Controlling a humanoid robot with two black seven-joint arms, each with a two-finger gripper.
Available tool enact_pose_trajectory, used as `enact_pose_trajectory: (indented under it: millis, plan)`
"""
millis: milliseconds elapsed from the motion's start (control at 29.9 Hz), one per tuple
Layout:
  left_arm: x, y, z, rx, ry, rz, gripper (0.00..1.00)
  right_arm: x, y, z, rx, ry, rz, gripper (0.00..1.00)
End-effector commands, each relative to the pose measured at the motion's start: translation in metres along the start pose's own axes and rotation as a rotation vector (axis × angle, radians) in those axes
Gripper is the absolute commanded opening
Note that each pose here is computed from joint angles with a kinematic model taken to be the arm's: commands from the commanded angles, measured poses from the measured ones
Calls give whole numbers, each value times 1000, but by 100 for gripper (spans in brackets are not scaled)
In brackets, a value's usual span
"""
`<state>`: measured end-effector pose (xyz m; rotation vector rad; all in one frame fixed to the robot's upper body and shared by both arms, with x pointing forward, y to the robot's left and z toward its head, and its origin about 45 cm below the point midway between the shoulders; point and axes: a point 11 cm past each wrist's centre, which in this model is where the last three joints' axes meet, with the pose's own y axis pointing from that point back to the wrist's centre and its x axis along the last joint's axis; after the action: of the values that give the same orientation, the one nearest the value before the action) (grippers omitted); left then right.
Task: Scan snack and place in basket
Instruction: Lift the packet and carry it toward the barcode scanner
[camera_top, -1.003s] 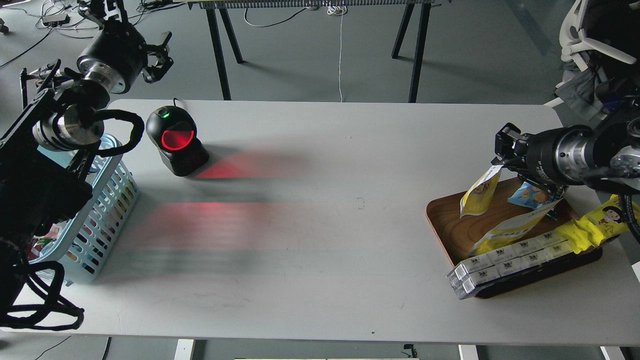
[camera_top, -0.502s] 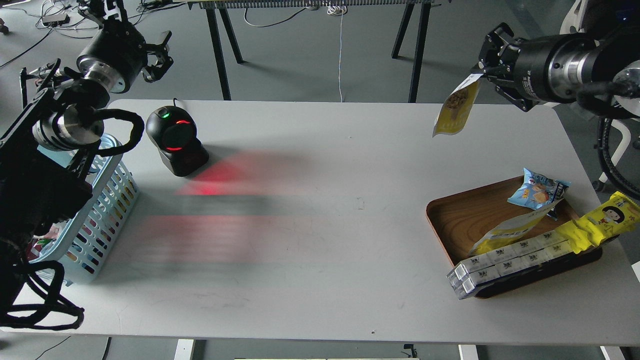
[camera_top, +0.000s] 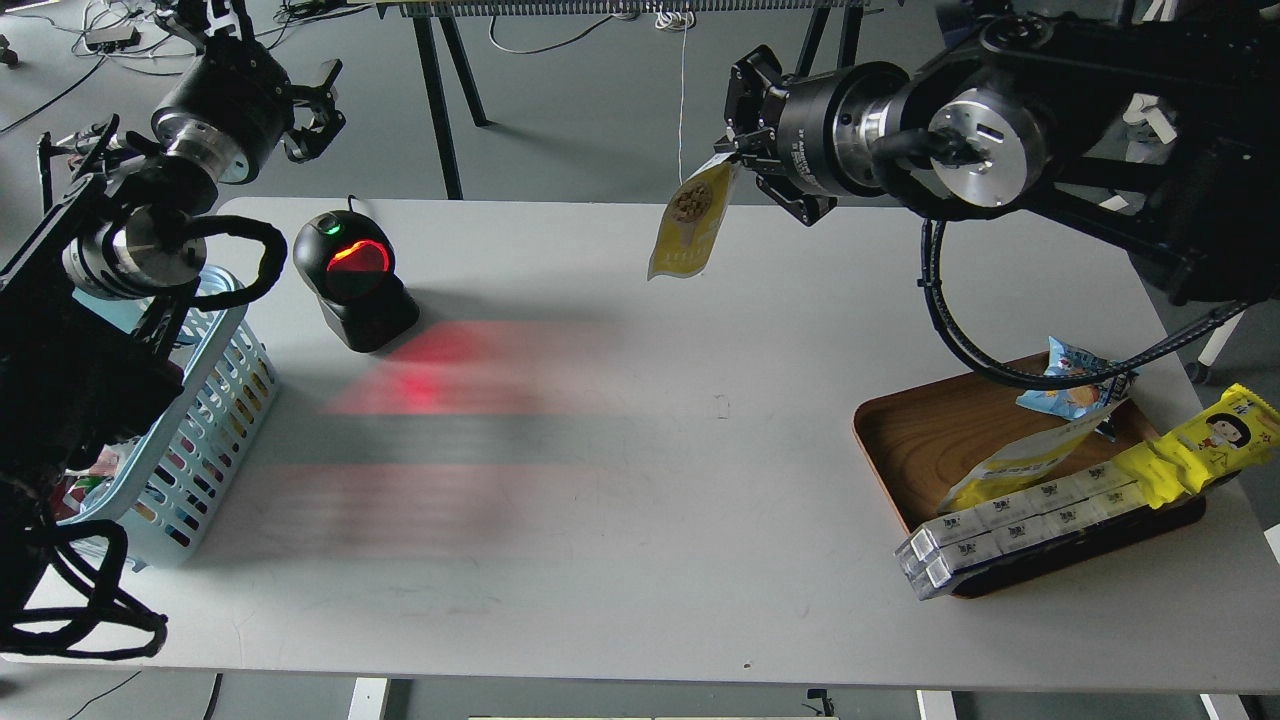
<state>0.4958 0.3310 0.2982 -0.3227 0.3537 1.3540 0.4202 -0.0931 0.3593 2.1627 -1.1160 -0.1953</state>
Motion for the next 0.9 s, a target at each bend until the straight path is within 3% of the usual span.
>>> enact_pose_trajectory:
  millis: [0, 502, 869]
  plan:
    - [5, 2, 5, -5, -10, 8, 100, -23, -15, -3, -6, 9, -36, 0]
    - [11, 5, 9, -7, -21, 20, 100, -131, -52, -10, -21, 49, -215, 0]
    - [11, 5, 9, -7, -21, 20, 100, -131, -57, -1, -38, 31, -216, 0]
